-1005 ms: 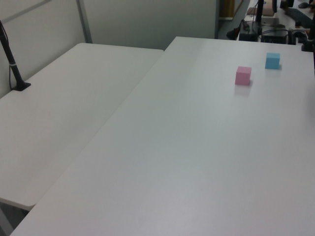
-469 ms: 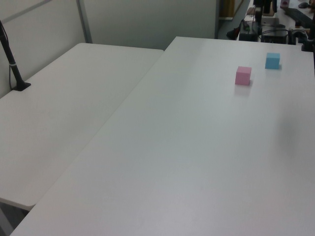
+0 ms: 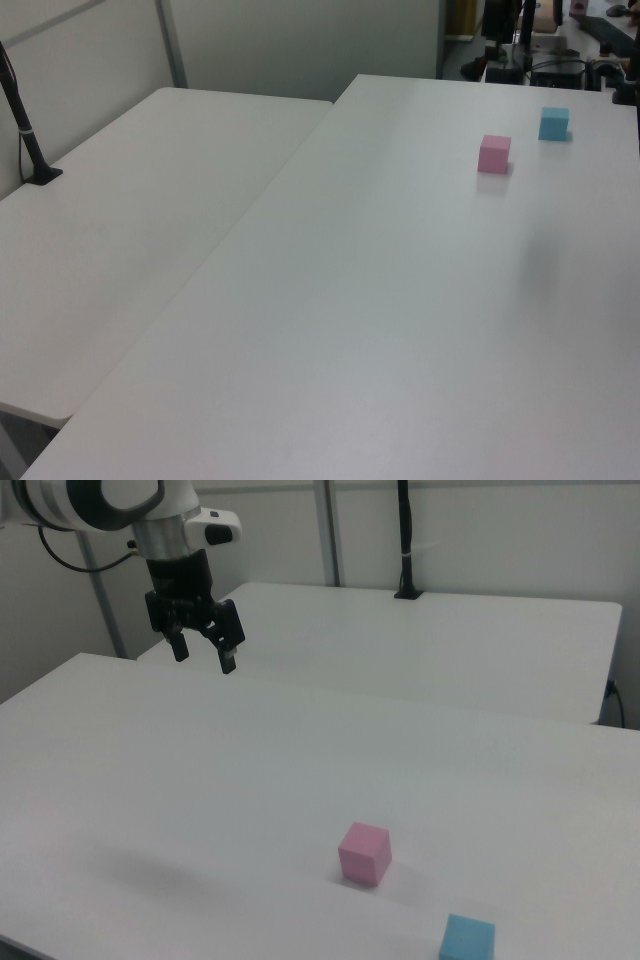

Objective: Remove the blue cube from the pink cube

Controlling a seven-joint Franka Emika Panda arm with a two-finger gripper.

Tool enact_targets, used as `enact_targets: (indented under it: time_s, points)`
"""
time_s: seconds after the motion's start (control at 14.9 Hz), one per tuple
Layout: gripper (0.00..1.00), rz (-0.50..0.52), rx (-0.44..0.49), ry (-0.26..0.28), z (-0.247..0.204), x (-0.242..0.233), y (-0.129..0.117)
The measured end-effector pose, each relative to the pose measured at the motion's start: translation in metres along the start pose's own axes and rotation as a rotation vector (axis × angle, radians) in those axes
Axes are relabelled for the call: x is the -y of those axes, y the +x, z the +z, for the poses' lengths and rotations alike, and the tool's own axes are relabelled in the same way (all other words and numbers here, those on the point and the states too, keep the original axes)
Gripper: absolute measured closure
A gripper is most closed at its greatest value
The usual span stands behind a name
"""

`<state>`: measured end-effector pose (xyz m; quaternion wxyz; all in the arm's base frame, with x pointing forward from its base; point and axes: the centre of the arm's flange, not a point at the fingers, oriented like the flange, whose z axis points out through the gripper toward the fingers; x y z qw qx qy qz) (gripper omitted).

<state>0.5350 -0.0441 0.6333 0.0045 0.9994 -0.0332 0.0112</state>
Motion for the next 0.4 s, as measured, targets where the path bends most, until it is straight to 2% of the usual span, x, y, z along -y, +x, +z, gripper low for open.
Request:
enact_targets:
  time_s: [0.4]
  points:
    - [0.0,-0.002,0.011,-0.001,0.0058,0.001,0.0031]
